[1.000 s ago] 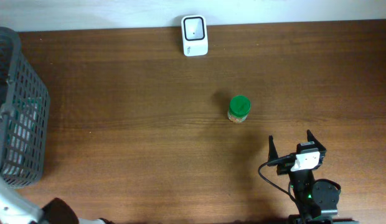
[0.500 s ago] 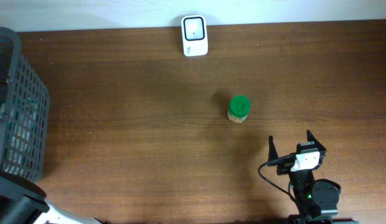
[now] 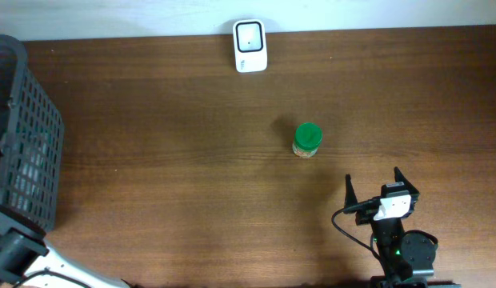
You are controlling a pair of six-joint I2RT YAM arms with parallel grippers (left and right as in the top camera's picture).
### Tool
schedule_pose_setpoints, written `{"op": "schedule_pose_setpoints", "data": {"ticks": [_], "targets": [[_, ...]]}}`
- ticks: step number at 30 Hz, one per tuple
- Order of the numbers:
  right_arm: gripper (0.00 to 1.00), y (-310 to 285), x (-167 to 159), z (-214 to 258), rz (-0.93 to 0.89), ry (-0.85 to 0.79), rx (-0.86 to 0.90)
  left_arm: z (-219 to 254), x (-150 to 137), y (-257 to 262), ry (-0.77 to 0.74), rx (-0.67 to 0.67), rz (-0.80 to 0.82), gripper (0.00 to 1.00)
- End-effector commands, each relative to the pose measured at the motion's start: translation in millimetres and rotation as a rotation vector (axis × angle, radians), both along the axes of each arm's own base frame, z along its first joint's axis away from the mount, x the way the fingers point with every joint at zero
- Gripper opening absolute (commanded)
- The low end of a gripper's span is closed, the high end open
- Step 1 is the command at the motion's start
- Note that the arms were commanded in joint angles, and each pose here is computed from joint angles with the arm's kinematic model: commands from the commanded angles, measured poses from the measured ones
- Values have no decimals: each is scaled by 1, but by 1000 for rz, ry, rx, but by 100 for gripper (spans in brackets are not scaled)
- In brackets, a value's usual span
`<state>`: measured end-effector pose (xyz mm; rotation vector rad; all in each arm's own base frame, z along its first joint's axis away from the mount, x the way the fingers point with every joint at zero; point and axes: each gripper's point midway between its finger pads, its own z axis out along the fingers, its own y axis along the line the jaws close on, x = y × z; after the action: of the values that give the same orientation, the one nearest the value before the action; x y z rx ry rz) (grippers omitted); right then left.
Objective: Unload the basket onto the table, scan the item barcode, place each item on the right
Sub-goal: 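Reach the left gripper into the basket and grasp the green packet, then place the green 3M packet on the table left of the jar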
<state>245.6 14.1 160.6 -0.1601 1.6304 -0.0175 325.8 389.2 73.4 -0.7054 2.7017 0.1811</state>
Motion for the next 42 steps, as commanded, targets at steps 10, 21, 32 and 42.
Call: {"op": "schedule_pose_setpoints", "data": {"ticks": [10,21,32,42], "targets": [[98,1,0,-3,5,4,0,-54,-5,-41,66,-215,-73,65],[98,1,0,-3,5,4,0,-27,5,-27,30,-174,-60,0],[98,1,0,-3,5,4,0,199,38,-7,-329,64,38,0],[98,1,0,-3,5,4,0,383,24,-166,-764,-24,-207,0]]}}
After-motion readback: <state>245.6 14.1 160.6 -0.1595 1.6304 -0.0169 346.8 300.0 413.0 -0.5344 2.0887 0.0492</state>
